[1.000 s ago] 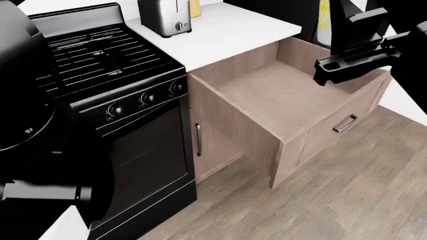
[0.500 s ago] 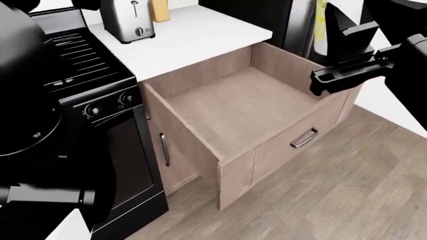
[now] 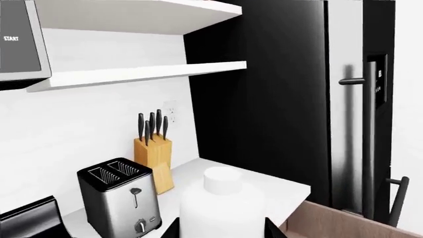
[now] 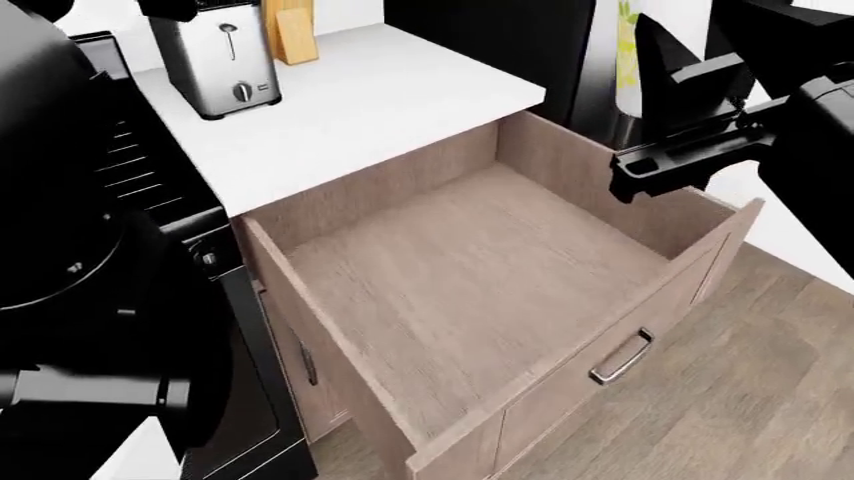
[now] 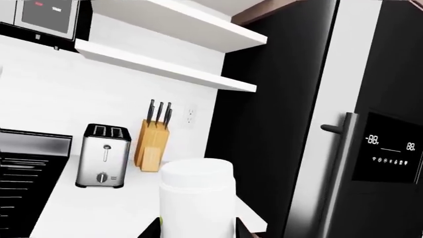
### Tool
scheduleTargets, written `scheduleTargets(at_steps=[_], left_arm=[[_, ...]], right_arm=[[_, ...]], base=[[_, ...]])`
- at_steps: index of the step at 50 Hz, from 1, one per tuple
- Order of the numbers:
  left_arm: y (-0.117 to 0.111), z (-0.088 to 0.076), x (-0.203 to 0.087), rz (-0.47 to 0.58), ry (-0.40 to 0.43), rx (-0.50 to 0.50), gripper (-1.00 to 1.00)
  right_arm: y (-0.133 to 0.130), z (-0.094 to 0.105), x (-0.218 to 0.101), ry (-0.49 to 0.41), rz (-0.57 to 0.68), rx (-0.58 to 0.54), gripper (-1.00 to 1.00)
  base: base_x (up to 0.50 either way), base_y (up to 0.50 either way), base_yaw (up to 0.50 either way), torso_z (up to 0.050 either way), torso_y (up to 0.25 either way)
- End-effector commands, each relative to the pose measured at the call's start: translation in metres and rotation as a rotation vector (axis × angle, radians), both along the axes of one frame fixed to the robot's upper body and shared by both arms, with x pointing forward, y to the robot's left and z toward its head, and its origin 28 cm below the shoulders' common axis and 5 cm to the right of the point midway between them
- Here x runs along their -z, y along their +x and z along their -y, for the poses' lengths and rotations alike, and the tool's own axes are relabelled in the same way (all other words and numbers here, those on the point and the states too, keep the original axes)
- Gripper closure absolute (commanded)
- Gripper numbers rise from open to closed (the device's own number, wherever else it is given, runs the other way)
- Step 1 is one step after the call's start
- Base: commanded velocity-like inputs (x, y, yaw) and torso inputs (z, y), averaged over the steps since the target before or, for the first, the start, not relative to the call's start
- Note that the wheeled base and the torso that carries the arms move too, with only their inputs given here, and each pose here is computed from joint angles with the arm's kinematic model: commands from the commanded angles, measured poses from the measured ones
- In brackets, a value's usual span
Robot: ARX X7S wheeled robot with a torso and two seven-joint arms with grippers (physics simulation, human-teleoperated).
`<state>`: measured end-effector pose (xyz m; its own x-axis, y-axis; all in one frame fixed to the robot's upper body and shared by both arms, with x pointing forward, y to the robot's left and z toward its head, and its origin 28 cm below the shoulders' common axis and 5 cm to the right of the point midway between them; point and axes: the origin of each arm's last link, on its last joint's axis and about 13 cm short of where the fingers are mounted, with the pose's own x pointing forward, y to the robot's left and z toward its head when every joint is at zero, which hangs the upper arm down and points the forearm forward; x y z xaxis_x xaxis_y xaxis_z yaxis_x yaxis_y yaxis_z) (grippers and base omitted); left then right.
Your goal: Pick and place the shaker into the drawer. Then close the cabinet.
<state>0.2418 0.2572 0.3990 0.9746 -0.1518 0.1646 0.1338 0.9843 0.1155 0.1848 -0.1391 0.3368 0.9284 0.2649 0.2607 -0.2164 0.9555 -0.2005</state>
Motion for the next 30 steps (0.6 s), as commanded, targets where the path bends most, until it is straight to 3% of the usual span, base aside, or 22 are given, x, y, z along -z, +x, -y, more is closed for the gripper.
scheduleTargets(at_steps=[1,10,17,24,30], left_arm=[[-0.002,0.000,-0.001,0.003,-0.004,-0.003,1.00],[-0.003,0.001,-0.005,0.001,0.010,0.002,1.00],[-0.002,0.007,-0.033,-0.022,0.065,0.030,1.00],[0.009,0.016,-0.063,-0.092,0.132,0.105,1.00],[0.030,0.028,-0.061,-0.160,0.166,0.145,1.00]], right_arm=[[-0.001,0.000,-0.002,0.007,0.017,0.005,1.00],[-0.002,0.001,-0.006,0.004,0.012,0.002,1.00],[-0.005,0.002,-0.044,0.028,-0.114,-0.085,1.00],[0.013,-0.005,-0.069,0.034,-0.230,-0.162,1.00],[0.031,-0.011,-0.064,0.026,-0.273,-0.197,1.00]], base=[[0.40,-0.30,0.00,0.000,0.000],[0.40,-0.30,0.00,0.000,0.001],[0.35,-0.27,0.00,0.000,0.003],[0.00,0.00,0.00,0.001,0.001],[0.00,0.00,0.00,0.000,0.000]])
